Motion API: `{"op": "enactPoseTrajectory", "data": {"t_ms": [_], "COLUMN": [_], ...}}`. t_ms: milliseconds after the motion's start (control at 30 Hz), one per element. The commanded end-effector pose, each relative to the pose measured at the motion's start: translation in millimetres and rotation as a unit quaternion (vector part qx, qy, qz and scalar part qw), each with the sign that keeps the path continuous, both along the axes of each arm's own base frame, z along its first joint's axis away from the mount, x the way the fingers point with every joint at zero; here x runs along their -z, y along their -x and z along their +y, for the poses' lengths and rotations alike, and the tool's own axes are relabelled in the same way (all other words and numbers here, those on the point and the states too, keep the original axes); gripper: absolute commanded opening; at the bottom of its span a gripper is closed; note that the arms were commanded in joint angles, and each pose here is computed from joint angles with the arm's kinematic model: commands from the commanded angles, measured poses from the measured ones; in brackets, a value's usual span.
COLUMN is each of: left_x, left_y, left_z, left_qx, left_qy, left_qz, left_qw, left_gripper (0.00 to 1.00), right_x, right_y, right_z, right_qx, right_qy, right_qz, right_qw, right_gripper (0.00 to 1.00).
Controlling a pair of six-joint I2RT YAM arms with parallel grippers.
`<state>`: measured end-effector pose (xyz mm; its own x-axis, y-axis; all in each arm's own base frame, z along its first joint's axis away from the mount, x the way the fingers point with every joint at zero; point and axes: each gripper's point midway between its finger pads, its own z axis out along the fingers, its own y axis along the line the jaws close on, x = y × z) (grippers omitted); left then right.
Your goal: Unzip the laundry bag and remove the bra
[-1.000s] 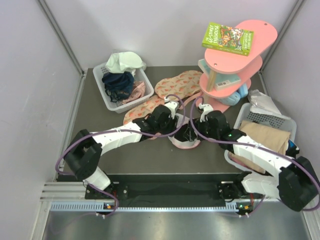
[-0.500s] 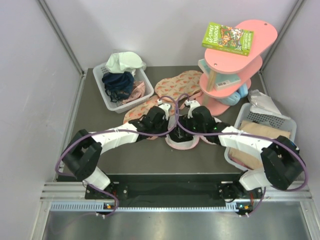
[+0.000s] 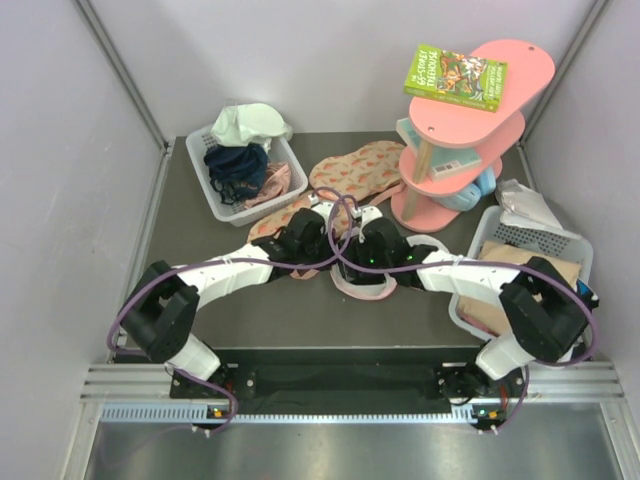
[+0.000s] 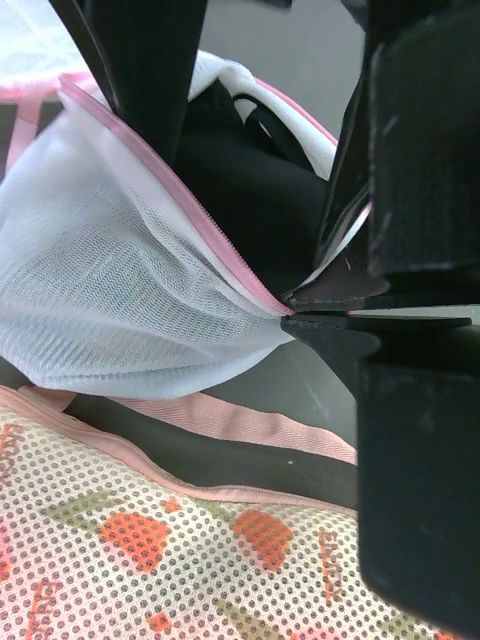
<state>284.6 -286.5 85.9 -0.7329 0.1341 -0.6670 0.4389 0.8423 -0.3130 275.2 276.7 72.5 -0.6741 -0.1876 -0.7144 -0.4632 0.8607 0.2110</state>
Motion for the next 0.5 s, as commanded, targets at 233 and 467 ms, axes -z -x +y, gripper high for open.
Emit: {"op": "enactPoseTrajectory", "data": {"t_ms": [233,467], "left_x": [-27.8,-24.9], "left_y": [-6.7,-16.1], "left_z": [-4.7,6.3], "left_qx": [-0.005,-0.031], "left_qy": [0.053,0.056], "left_qz": [-0.027,-0.02], "left_qw": [0.998,0.998], "left_gripper": [0.0,0.0], "right_x": [2.8,-36.5], "right_y": [-17.2,-8.1], "right_z": [9.1,6.3], "right_qx": [0.03,0.005], "right_qy": [0.012,-0.016], "right_qz": [-0.017,-0.049], "right_qw": [0.999,0.999], "right_gripper": [0.41,0.07]}}
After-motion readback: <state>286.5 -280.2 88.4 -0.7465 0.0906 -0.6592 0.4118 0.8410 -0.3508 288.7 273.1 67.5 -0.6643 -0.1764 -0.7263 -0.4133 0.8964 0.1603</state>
